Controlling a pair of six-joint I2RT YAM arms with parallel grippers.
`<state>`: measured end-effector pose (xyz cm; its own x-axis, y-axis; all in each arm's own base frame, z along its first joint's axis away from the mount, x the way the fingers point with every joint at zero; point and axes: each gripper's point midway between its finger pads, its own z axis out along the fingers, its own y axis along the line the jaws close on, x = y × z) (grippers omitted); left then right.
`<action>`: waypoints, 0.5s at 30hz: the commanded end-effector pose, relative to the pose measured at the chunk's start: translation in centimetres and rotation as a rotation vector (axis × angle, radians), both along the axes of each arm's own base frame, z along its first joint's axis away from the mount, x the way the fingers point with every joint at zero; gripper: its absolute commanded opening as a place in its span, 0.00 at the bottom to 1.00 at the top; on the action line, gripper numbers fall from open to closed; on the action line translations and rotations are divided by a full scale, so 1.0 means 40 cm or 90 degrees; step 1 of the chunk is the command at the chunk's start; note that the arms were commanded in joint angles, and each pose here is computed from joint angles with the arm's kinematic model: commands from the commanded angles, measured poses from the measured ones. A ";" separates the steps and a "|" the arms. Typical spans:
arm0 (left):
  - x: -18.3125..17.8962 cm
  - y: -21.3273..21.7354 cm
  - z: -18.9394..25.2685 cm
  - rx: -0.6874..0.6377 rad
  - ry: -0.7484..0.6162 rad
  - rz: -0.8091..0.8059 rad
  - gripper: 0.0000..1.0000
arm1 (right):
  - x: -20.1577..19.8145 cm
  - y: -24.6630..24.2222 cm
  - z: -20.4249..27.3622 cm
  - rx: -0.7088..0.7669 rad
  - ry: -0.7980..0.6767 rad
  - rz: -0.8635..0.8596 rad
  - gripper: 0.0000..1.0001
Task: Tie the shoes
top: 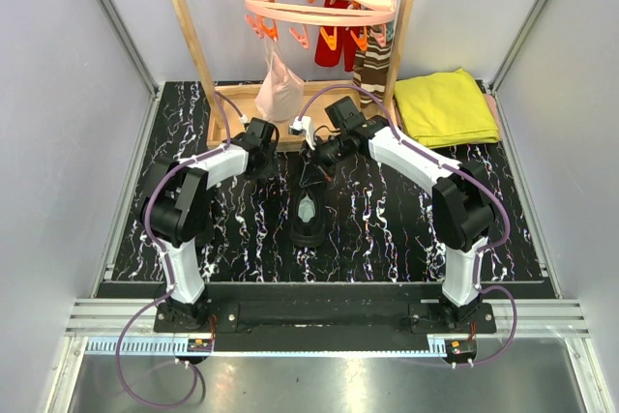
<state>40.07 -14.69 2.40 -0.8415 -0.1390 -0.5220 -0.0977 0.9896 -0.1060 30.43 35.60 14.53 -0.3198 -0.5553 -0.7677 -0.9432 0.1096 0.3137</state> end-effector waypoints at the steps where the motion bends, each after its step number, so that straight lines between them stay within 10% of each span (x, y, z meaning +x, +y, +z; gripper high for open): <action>1: 0.032 -0.019 0.007 -0.015 -0.013 0.024 0.52 | 0.008 0.017 0.033 0.019 -0.038 0.011 0.00; 15: 0.062 -0.080 0.096 -0.060 -0.088 -0.018 0.47 | 0.007 0.019 0.030 0.019 -0.036 0.013 0.00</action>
<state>41.13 -15.61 2.27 -0.8327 -0.1684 -0.5274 -0.1143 0.9844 -0.1338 30.49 35.58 14.49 -0.3162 -0.5566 -0.7682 -0.9447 0.1102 0.3090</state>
